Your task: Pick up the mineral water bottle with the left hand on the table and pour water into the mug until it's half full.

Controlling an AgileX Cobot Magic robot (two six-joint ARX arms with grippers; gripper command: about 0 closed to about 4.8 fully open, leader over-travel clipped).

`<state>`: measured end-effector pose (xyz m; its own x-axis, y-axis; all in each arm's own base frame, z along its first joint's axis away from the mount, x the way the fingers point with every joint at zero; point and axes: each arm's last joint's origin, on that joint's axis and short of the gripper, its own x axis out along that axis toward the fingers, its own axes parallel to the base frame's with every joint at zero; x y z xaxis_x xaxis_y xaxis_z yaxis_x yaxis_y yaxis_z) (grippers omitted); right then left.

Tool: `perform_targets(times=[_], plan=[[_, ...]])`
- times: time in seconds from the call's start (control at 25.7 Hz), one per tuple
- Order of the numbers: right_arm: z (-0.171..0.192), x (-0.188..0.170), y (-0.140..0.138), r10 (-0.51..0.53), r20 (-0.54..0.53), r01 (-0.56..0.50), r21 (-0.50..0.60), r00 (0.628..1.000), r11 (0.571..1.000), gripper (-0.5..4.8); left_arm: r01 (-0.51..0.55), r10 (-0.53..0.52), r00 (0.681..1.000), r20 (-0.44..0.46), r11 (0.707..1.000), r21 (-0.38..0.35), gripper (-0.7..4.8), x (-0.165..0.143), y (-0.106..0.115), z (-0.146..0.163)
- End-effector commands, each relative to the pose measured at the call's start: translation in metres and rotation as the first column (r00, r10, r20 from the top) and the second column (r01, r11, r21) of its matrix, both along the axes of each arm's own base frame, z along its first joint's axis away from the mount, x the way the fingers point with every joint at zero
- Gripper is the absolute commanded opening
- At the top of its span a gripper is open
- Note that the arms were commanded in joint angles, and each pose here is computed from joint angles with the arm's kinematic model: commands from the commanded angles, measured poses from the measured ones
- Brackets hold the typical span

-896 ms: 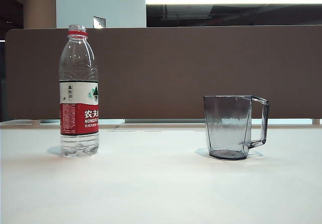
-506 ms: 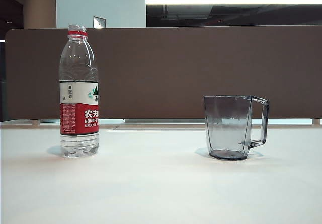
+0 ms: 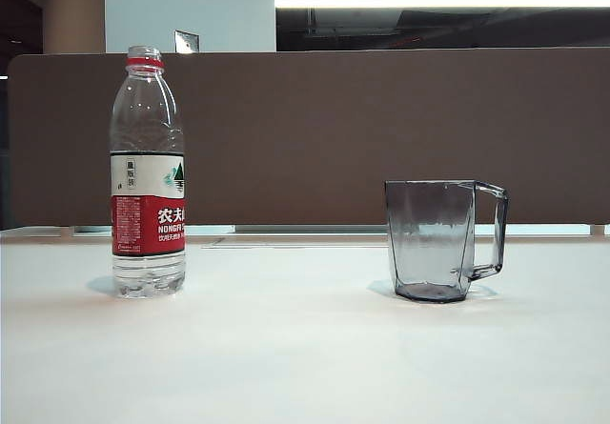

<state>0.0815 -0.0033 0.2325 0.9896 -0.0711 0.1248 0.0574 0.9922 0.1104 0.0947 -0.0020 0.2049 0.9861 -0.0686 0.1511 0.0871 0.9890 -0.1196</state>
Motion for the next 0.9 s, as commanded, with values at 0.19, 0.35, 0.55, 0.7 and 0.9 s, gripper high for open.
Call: perform_targets(times=[0.19,0.35,0.55,0.7,0.9], plan=[[0.033,0.01,0.003,0.092,-0.033,-0.092,-0.005,0.995,0.996,-0.09,0.0,0.0,1.0,-0.013,1.0,0.03,-0.06,0.013,0.0,0.028],[0.051,0.021,0.004,0.142,-0.063,-0.143,-0.004,0.988,0.99,-0.09,0.001,0.0,0.999,-0.033,1.0,0.03,-0.06,0.022,0.0,0.038],[0.083,0.036,0.012,0.213,-0.071,-0.213,-0.004,0.975,0.977,-0.09,0.075,-0.072,0.993,-0.096,0.997,0.028,-0.06,0.04,-0.01,0.052],[0.096,0.043,0.025,0.303,-0.086,-0.304,-0.002,0.949,0.953,-0.09,0.178,-0.173,0.976,-0.132,0.984,0.031,-0.06,0.052,-0.026,0.054],[0.092,0.042,0.038,0.361,-0.151,-0.365,0.005,0.92,0.931,-0.09,0.238,-0.23,0.958,-0.174,0.971,0.031,-0.06,0.058,-0.037,0.052]])
